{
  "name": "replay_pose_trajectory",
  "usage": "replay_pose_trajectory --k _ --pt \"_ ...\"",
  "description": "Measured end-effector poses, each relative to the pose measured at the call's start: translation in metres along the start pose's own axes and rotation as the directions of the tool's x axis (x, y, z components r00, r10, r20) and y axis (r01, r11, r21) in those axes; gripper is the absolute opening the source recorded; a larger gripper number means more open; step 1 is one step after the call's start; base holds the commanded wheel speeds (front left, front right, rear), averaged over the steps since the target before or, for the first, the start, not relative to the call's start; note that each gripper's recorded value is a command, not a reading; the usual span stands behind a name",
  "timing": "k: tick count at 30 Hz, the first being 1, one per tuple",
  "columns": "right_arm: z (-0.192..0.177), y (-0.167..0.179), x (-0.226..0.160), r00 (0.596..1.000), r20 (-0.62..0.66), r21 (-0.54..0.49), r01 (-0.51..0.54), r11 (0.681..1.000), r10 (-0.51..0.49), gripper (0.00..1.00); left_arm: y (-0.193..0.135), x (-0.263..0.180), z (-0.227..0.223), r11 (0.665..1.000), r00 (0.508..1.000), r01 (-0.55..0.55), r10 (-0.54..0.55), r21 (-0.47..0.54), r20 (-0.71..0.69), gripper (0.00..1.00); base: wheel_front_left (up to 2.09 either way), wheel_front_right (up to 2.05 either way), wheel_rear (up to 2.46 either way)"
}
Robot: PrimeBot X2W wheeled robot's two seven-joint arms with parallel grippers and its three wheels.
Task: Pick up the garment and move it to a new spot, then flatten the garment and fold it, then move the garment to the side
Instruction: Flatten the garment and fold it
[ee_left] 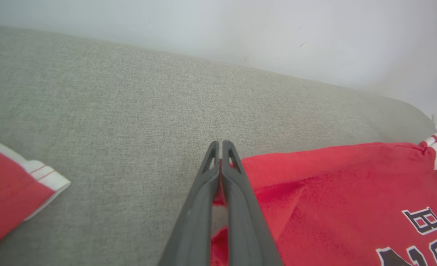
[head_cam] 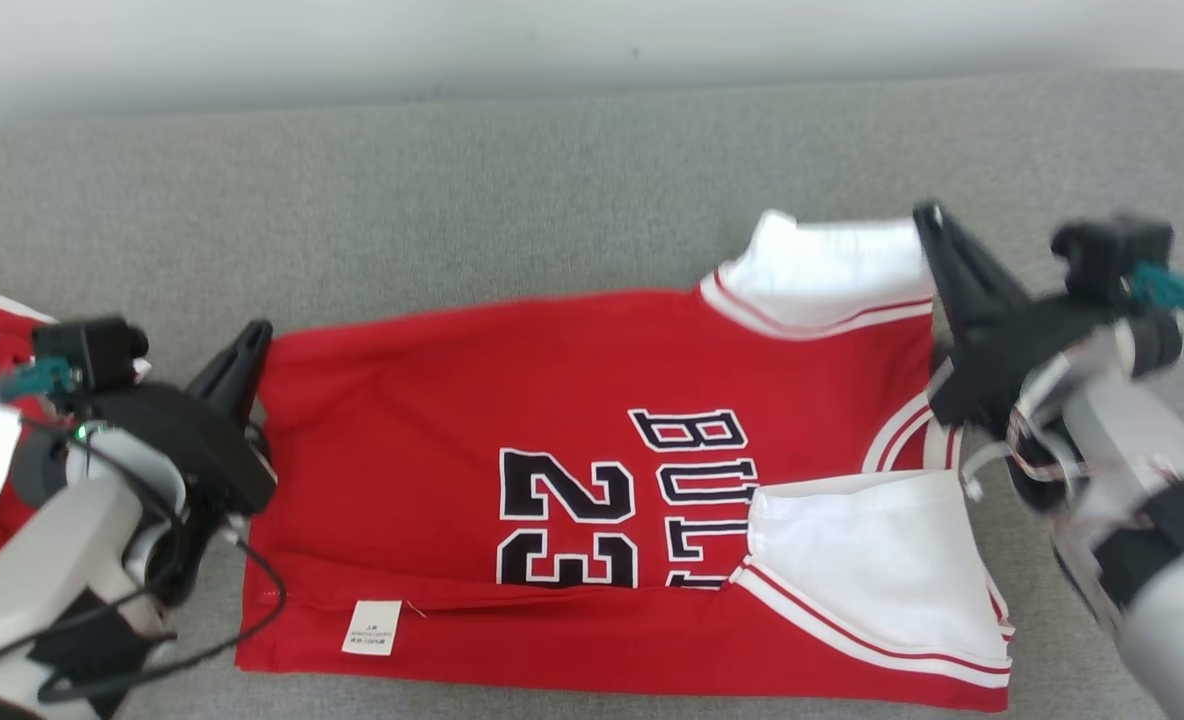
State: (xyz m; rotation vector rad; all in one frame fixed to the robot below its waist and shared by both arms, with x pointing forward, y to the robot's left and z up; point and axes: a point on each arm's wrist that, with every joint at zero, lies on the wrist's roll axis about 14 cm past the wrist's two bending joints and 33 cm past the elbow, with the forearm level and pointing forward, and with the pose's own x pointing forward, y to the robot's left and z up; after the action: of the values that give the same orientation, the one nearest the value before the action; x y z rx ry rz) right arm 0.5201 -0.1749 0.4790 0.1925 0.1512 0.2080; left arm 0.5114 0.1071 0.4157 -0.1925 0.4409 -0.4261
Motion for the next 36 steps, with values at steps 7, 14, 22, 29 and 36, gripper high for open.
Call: replay_pose_trajectory --k 7,14,22,29,36 --pt "-0.004 -0.013 -0.061 1.0 -0.023 0.133 -0.013 0.991 0.016 0.0 -0.018 -0.027 -0.002 1.0 0.998 0.027 -0.027 0.001 0.062 0.0 0.0 0.0 0.0" --pt "-0.01 -0.007 -0.091 0.997 -0.057 0.203 -0.042 0.978 0.055 0.0 -0.029 -0.049 -0.009 0.999 0.996 0.035 -0.035 0.009 0.077 0.0 0.0 0.0 0.0" --pt "-0.024 0.001 -0.118 0.99 -0.104 0.291 -0.057 0.955 0.091 0.0 -0.051 -0.067 -0.014 0.992 0.989 0.098 -0.106 0.08 0.103 0.0 0.0 0.0 0.0" --pt "-0.04 0.003 -0.138 0.979 -0.173 0.364 -0.04 0.931 0.11 0.0 -0.05 -0.077 -0.031 0.994 0.992 0.093 -0.098 0.061 0.077 0.0 0.0 0.0 0.0" --pt "-0.056 0.002 -0.149 0.96 -0.251 0.395 -0.014 0.919 0.123 0.0 -0.039 -0.078 -0.043 0.994 0.996 0.078 -0.081 0.082 0.041 0.0 0.0 0.0 0.0"
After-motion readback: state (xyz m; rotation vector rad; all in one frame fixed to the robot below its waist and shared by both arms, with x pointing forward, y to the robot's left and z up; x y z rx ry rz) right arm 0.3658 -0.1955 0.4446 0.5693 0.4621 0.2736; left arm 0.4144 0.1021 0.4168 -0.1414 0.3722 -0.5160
